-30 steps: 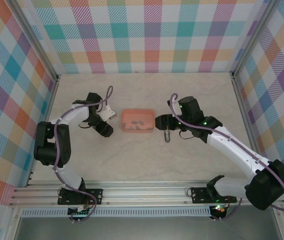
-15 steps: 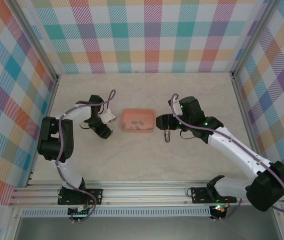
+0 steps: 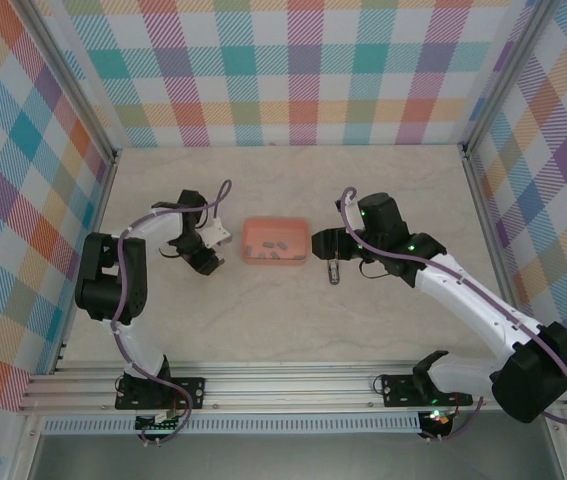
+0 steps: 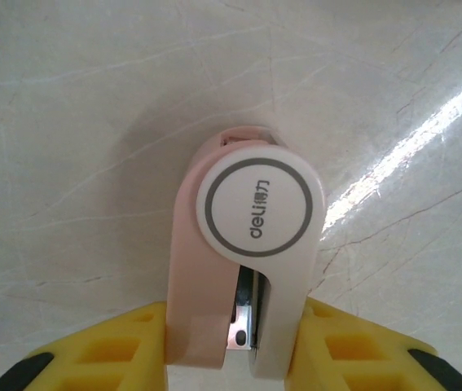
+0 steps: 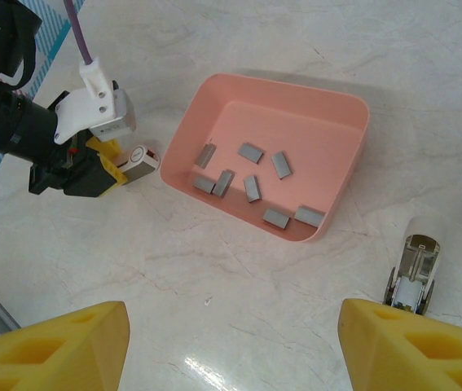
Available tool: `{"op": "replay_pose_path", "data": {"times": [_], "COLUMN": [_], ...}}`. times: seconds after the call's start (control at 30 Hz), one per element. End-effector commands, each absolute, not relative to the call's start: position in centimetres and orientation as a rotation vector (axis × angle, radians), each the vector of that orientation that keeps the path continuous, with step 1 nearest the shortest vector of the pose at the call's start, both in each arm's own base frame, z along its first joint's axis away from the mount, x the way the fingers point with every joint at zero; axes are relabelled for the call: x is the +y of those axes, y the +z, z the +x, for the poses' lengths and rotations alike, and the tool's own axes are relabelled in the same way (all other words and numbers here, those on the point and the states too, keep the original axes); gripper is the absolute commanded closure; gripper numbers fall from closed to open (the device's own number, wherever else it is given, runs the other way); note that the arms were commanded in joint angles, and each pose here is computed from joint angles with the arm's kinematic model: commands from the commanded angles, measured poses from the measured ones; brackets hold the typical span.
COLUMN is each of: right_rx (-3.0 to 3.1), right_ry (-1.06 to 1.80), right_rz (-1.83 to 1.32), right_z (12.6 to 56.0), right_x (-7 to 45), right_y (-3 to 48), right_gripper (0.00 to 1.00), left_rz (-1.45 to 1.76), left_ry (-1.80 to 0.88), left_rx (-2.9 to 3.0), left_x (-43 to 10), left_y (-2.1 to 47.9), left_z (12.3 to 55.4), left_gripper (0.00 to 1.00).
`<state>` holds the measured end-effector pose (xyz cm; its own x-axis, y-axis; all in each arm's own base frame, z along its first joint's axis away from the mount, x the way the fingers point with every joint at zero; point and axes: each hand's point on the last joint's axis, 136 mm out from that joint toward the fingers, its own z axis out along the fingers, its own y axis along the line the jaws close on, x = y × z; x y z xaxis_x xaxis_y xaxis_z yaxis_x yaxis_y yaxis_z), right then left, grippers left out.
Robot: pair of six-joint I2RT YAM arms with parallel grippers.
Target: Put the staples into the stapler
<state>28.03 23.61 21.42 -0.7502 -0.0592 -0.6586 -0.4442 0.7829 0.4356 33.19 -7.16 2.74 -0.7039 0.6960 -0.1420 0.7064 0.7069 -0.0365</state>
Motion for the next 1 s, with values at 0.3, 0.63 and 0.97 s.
{"op": "replay_pose_path", "data": {"times": [0.3, 0.63, 0.97], "right_rx": [2.312, 2.3, 2.321], "right_ry": [0.959, 1.309, 1.51], "right_rz": [-0.55, -0.728, -0.849], "right_z": [26.2, 25.2, 23.2], "right_x": [26.2, 31.6, 36.9], "right_y": [23.0, 24.6, 24.4], "right_gripper": [0.3, 0.3, 0.31], "left_rz": [1.333, 1.572, 1.712], "left_ry": [-0.066, -0.177, -0.199], "left_rx": [2.488, 1.908, 1.712], "left_x": [-9.3, -16.7, -19.1], "left_y": [9.3, 17.6, 18.9], "left_z": [30.9, 27.3, 24.9], "left_gripper": [0.72, 0.72, 0.73]}}
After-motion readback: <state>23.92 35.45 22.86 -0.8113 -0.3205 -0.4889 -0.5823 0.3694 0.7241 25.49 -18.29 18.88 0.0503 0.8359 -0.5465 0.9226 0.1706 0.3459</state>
